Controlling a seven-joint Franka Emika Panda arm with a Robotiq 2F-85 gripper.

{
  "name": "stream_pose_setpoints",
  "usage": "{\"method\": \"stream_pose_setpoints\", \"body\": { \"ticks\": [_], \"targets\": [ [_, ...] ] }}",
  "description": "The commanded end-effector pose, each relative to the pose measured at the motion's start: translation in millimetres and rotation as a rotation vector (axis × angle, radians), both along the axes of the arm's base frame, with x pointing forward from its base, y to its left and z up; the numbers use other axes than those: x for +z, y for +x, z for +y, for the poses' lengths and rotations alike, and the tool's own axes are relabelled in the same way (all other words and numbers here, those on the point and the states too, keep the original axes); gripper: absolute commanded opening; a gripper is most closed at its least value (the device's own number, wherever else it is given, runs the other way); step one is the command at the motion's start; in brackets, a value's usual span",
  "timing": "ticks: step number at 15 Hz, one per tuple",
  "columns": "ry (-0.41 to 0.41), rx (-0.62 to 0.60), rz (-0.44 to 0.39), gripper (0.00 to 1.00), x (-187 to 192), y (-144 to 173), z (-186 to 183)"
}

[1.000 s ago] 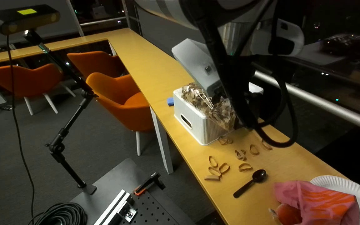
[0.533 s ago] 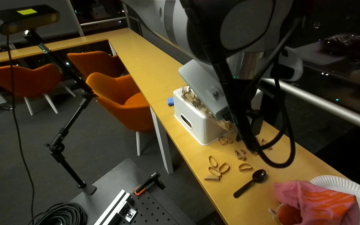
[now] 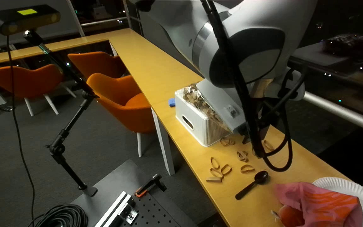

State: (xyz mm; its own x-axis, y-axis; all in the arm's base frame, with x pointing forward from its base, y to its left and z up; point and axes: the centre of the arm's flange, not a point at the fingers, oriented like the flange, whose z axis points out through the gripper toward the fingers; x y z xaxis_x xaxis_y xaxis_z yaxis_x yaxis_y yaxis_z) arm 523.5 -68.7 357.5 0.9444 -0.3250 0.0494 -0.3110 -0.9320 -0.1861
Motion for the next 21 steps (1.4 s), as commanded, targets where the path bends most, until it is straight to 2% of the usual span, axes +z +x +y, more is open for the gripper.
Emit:
{"method": "stream_pose_setpoints", "body": {
  "ticks": [1,6,12,15,19,21],
  "targets": [
    [0.009,0.017,0.002,1.0,-13.0,23.0,-4.7],
    [-0.006,0.095,-0.046,1.0,-4.6,35.4,14.7],
    [-0.016,0.204,-0.051,1.0,-16.5,53.5,40.4],
    [-0.024,0.232,-0.046,1.0,-10.9,54.4,58.1],
    [-0.116,0.289,0.016,1.0,10.5,30.7,106.3],
    [-0.223,0.341,0.051,1.0,26.0,16.8,126.0]
  ]
}}
